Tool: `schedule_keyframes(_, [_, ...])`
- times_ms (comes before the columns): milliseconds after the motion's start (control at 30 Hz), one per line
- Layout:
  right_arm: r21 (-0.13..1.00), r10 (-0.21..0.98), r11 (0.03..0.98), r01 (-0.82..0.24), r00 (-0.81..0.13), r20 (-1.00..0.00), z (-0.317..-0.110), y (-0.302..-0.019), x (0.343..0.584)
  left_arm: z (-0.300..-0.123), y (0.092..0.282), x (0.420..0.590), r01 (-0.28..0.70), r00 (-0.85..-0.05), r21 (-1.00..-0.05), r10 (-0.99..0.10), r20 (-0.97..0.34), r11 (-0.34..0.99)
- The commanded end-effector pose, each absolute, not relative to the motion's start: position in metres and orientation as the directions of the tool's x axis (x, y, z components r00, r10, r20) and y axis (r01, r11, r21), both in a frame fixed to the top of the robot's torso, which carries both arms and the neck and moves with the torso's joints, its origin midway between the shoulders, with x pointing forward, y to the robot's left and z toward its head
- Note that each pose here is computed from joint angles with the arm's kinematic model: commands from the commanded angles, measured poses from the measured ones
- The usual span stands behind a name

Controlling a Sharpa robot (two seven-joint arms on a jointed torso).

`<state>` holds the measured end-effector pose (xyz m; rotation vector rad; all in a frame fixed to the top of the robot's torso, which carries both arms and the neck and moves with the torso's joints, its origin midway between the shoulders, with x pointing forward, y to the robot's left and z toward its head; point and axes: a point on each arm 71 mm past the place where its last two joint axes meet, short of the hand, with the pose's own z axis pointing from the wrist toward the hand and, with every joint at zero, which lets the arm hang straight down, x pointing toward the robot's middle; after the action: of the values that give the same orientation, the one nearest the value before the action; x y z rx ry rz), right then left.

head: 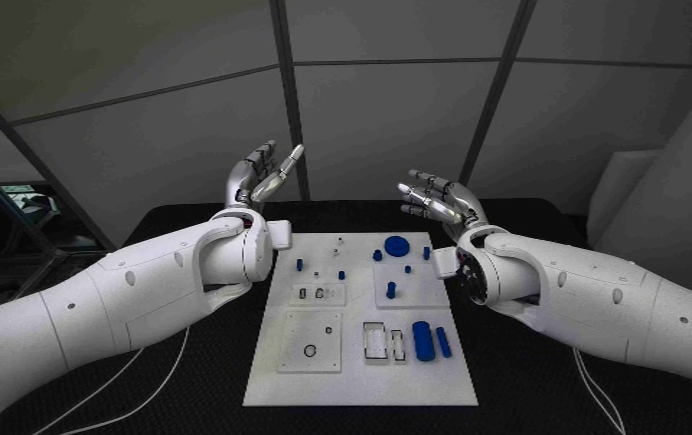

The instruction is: Assemble the parts on the task board

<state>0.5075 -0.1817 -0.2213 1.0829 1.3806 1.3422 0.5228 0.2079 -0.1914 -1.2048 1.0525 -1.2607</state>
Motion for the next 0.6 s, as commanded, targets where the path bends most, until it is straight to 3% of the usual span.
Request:
schedule_keyframes(33, [0.997,0.928,0.071,0.013,-0.368,-0.061,-0.222,-0.171,0.509,-0.187,0.205,0.523,0.148,0.022,-0.985,-0.996,0.091,-0.087])
schedule_keyframes(167, [0.997,0.922,0.078,0.014,-0.382,-0.067,-0.222,-0.170,0.511,-0.187,0.205,0.523,0.148,0.022,-0.985,-0.996,0.091,-0.087])
schedule_keyframes(200, [0.853,0.813,0.429,-0.296,-0.284,-0.508,-0.208,-0.193,0.518,-0.187,0.220,0.521,0.138,0.005,-0.985,-0.994,0.109,-0.107])
schedule_keyframes(600, [0.625,0.589,0.639,-0.449,-0.237,-0.772,-0.186,-0.190,0.529,-0.180,0.228,0.507,0.140,-0.038,-0.984,-0.994,0.102,-0.107])
